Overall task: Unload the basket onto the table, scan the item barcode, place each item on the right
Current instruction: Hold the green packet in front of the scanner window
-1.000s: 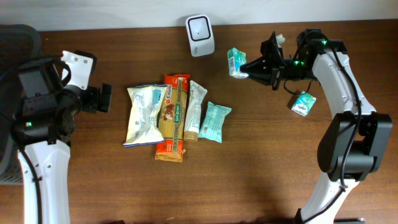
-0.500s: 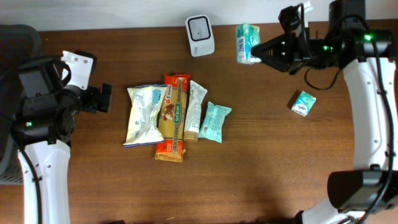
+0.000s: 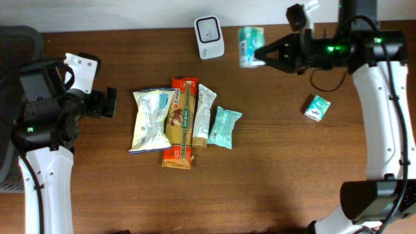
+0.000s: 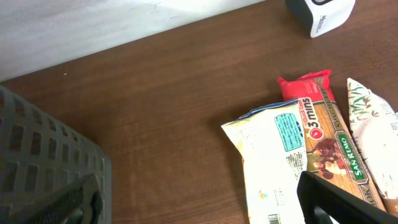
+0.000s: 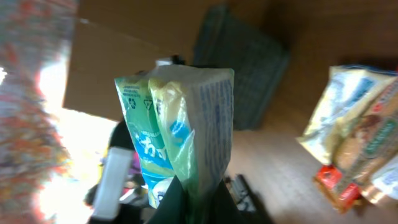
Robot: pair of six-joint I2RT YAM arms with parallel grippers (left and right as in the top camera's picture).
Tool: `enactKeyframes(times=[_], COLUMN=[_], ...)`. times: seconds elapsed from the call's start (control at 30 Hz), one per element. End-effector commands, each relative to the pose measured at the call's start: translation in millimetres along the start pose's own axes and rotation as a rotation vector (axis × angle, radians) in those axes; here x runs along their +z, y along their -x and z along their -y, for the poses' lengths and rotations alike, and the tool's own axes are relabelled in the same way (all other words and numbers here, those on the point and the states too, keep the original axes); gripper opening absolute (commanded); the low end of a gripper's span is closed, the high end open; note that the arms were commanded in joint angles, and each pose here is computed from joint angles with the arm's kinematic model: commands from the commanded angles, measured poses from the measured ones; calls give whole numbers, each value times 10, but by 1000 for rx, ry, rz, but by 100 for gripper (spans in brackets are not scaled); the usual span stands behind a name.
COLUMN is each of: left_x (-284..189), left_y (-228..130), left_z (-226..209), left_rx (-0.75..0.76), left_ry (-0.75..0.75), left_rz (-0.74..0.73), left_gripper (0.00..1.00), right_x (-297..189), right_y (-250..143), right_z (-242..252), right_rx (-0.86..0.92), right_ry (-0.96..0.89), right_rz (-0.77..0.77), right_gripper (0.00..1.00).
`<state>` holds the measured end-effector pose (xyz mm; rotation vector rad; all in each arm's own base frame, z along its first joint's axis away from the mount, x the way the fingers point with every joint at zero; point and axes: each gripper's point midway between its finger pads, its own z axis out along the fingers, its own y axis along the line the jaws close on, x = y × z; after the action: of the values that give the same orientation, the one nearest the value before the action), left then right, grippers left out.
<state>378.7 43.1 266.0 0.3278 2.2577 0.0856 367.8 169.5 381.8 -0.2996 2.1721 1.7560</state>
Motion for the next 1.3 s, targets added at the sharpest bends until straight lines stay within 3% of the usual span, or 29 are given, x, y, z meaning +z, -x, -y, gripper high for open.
enactKeyframes(times=[0.0,0.07,0.23,0.33,0.43,0.77,0.97,1.27], left_x=[-47,-47,-47,-47,-47,-47,-47,-47], left_y=[23,23,23,23,23,23,23,23], left_z=[-17,-17,-17,-17,-17,-17,-17,-17], left_rx=[16,16,16,16,16,16,16,16], left_ry=[8,8,8,8,8,8,8,8], left_rz=[11,11,11,11,11,11,11,11], left_gripper=[99,99,99,99,99,99,99,99], right_x=[181,191,-147,-72,175,1198,1281,1293], right_y=[105,216,609,778,991,1601,1612,1642], right_z=[160,183,225,202,420,2112,2927,3098], right_rx=[-15,-75,-308,-480,-615,-967,-979,-982], right_ry=[-237,-382,-1030,-1271,-1403,-1555,-1701,-1618], right_rz=[46,97,364,442,423,207,194,167], right_gripper=[4,4,4,4,4,4,4,4])
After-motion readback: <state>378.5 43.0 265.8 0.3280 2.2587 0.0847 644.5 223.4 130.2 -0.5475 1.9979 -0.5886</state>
